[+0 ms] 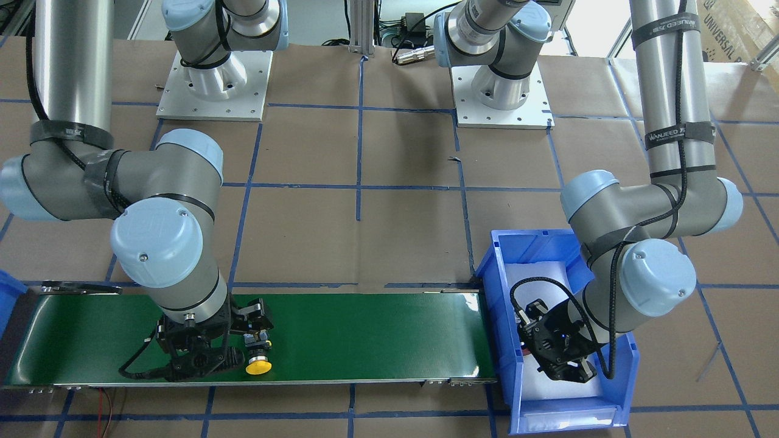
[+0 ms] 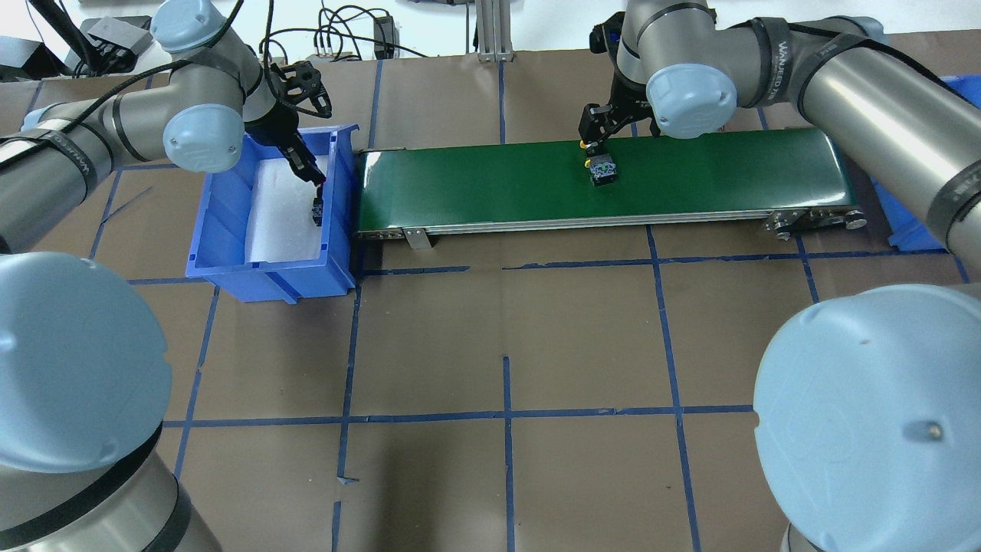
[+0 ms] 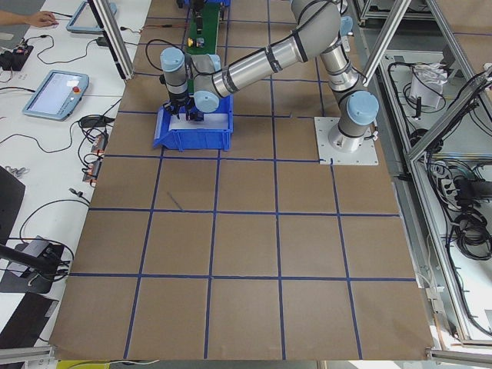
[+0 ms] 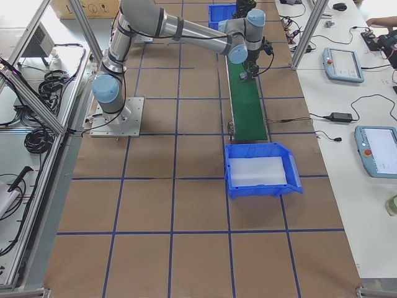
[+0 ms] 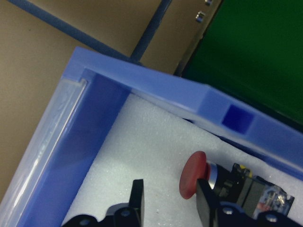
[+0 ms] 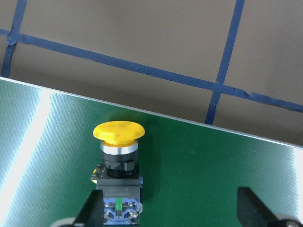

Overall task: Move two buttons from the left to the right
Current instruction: 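Grasp the yellow button with the right gripper and lift it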

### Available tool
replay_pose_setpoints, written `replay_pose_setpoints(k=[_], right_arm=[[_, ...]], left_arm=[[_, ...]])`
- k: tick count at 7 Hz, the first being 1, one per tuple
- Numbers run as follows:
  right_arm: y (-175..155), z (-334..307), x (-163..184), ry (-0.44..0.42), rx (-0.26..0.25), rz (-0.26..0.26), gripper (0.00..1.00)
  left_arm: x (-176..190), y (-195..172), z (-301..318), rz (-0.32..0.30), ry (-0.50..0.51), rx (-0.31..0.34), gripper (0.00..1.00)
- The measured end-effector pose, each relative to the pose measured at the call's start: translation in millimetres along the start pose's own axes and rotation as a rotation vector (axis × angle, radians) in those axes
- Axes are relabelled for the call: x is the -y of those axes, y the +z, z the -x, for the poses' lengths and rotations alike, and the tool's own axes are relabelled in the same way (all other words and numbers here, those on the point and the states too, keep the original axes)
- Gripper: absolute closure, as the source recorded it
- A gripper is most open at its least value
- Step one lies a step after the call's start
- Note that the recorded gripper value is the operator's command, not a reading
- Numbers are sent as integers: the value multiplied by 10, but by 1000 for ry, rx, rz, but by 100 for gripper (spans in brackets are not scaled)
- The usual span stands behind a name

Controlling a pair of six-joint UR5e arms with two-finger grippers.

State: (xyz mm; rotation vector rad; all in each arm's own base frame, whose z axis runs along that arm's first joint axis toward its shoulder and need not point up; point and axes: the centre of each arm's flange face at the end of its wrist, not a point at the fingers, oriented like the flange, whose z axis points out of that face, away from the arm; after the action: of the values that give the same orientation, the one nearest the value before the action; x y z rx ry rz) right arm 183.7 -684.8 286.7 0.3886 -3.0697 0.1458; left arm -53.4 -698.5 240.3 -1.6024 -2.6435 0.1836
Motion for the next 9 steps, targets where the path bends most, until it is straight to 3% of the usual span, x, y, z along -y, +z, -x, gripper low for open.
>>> replay_pose_setpoints(k=[4, 5, 8, 9], right_arm=[[188, 11, 12, 11, 6, 27, 4], [238, 11, 7, 11, 7, 36, 14], [296, -3, -9, 11, 9, 54, 92], [302, -14, -15, 12, 9, 59, 92]], left_arm=[[63, -15, -79, -1, 22, 5, 52], [57, -8, -88, 1, 22, 4, 52], [-8, 105, -182, 12, 19, -8, 52], [-19, 128, -196, 12, 19, -6, 58]])
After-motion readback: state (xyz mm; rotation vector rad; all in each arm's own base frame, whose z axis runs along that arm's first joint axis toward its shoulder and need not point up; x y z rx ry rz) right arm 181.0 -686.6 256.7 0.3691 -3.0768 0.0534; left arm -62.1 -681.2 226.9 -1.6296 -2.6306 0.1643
